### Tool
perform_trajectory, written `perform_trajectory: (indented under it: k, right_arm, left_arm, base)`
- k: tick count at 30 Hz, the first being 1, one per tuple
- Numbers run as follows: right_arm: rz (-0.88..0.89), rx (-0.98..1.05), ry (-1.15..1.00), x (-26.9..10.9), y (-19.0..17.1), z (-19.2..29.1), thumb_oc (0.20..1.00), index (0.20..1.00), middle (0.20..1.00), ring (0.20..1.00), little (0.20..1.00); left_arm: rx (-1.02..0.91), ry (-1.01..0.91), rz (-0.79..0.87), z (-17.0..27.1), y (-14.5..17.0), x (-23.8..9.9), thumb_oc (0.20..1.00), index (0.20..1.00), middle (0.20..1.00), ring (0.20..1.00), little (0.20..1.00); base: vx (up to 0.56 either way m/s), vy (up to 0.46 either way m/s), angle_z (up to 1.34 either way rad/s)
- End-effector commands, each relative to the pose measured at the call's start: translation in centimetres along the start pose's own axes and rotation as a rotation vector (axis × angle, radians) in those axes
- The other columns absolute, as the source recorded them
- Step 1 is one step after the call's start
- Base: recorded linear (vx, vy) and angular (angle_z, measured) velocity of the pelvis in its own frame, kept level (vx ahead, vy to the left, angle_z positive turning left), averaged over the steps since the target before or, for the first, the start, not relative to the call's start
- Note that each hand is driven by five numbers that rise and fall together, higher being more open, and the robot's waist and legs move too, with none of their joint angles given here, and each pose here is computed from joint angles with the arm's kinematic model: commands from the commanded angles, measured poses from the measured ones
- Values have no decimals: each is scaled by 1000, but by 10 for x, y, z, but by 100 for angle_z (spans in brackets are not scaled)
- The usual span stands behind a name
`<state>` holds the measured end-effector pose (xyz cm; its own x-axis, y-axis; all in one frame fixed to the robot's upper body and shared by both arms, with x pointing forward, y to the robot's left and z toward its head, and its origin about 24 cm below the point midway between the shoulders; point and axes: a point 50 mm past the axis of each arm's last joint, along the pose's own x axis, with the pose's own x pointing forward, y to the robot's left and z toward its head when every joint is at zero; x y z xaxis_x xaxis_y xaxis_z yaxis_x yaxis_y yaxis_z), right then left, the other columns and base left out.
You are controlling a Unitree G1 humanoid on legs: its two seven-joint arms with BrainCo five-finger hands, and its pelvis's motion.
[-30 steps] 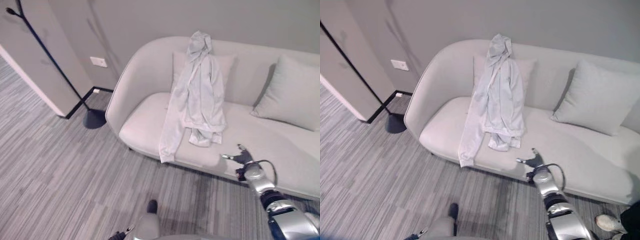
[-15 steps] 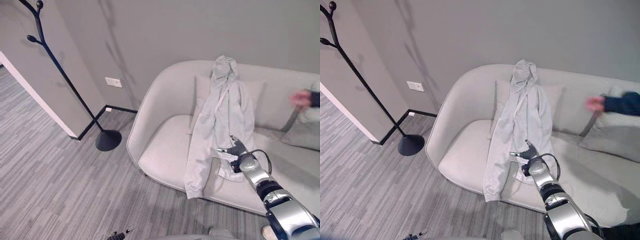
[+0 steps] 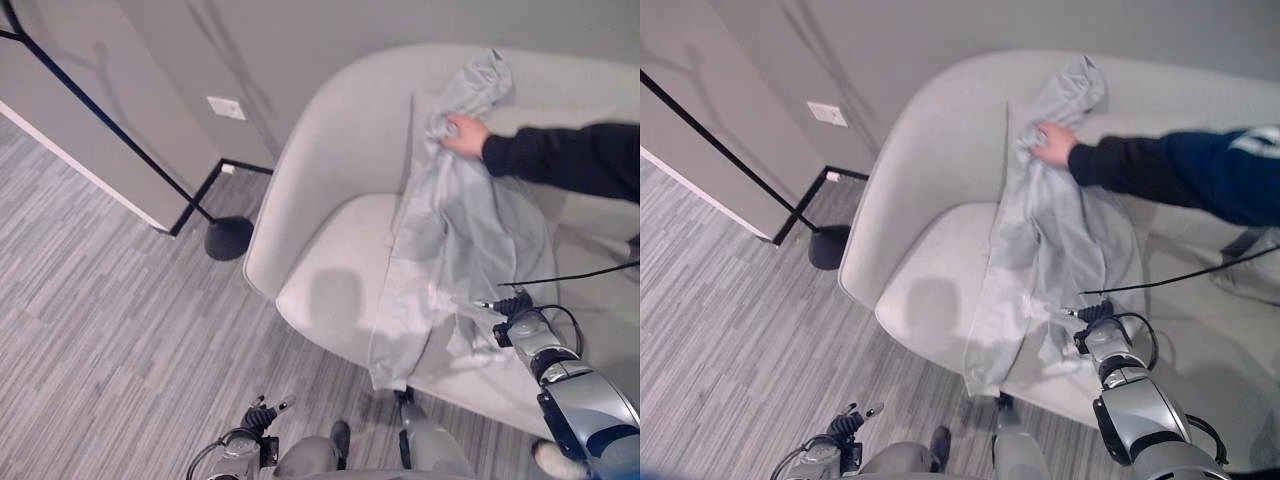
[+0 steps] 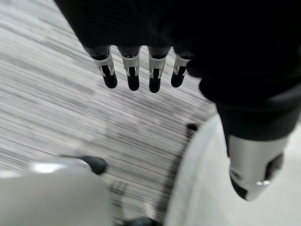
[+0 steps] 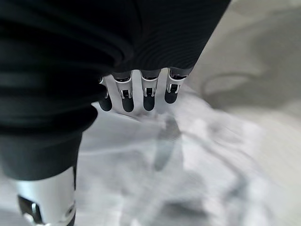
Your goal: Hang the clothes on the sofa on the clothes rack.
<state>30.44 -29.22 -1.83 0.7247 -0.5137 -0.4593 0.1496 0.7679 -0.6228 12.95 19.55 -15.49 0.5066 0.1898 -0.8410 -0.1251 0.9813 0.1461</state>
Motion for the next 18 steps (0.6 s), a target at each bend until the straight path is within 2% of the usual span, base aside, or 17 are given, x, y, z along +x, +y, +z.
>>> perform_trajectory:
  k: [1,11,13,15,16,18]
  right_arm:
    - [-39,80,-95,5,-21,44,1000,1000,1000,1000,1000]
    - [21,131,-113,1,-5,61,1000,1000,1000,1000,1000]
    - [60,134,-163,-3,10,66,1000,1000,1000,1000,1000]
    - [61,134,-163,-3,11,66,1000,1000,1000,1000,1000]
    - [125,144,-234,-12,31,62,1000,1000,1000,1000,1000]
    - [168,145,-289,-19,40,55,1000,1000,1000,1000,1000]
  left_arm:
    - [30,-21,11,1,2,0,1000,1000,1000,1000,1000]
    - [25,-61,-3,13,-8,1,1000,1000,1000,1000,1000]
    - [30,-58,4,15,-8,2,1000,1000,1000,1000,1000]
    - [31,-58,4,15,-8,2,1000,1000,1000,1000,1000]
    - [20,-35,26,13,-4,3,1000,1000,1000,1000,1000]
    - [22,-18,42,11,2,4,1000,1000,1000,1000,1000]
  base:
    - [-23,33,-1]
    - [21,42,4]
    - [20,15,-1]
    - [27,1,-5]
    - [40,-18,-4]
    - [28,-16,-1]
